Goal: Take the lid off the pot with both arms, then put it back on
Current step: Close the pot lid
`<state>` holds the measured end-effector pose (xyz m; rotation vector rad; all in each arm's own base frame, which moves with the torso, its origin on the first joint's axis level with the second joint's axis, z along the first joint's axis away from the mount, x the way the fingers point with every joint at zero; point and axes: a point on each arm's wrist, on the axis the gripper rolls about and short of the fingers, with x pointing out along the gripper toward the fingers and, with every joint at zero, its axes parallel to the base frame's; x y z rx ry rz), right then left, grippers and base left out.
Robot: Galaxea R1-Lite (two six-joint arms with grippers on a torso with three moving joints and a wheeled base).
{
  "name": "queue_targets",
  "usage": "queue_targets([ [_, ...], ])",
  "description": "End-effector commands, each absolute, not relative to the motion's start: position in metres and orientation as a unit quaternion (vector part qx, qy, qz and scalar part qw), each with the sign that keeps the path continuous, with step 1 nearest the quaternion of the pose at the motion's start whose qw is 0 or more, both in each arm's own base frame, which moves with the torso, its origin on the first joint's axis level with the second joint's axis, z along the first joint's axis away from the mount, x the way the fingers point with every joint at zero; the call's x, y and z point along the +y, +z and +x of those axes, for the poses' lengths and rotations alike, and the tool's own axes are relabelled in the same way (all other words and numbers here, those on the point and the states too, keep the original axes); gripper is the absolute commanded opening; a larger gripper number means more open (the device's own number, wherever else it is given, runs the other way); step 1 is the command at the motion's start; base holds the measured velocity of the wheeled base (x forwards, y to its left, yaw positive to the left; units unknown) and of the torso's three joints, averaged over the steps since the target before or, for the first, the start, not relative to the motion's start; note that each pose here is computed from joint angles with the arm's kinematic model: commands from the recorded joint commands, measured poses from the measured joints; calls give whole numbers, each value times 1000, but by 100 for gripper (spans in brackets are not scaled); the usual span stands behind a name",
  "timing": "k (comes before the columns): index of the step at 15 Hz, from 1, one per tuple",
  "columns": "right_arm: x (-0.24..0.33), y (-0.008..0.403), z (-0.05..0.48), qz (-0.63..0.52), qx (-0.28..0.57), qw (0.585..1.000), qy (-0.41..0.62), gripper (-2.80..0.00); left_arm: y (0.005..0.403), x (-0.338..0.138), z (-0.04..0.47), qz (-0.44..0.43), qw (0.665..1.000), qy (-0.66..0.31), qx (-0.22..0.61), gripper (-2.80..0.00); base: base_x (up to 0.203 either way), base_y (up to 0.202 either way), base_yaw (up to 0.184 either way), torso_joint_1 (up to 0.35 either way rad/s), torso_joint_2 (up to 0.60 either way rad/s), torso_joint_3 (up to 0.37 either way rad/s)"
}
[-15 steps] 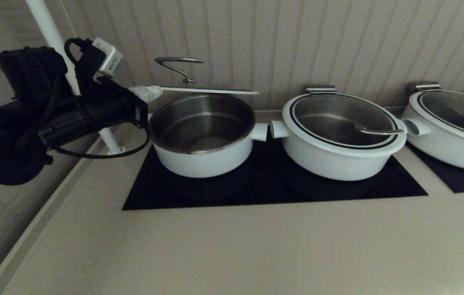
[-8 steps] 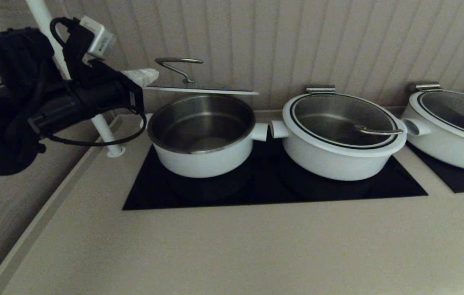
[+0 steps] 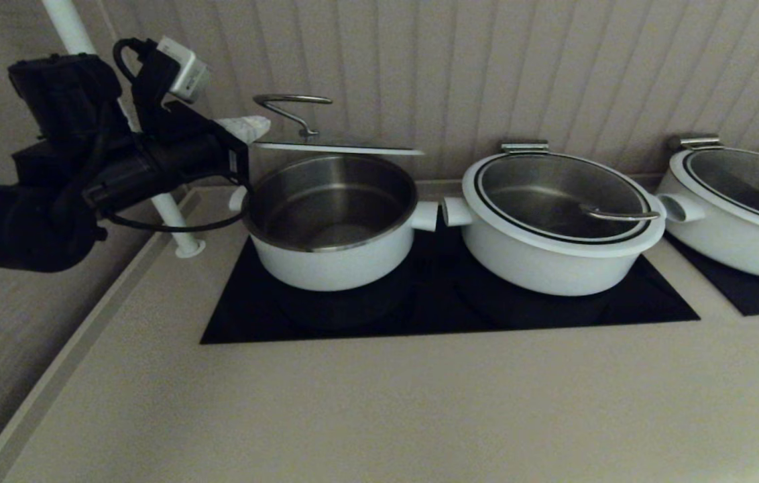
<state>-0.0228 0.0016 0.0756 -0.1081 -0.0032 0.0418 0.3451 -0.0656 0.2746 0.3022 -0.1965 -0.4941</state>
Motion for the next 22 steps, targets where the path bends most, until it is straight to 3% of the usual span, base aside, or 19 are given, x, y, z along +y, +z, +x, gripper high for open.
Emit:
queue_targets([
  [1, 2, 76, -23, -54, -2, 998, 21, -280, 268, -67, 355, 149, 954, -245, -92, -280, 0, 0, 0, 0, 0, 0],
  [22, 2, 76, -23, -54, -2, 998, 21, -280, 221, -63, 333, 144, 956, -252, -41, -280, 0, 0, 0, 0, 0, 0],
])
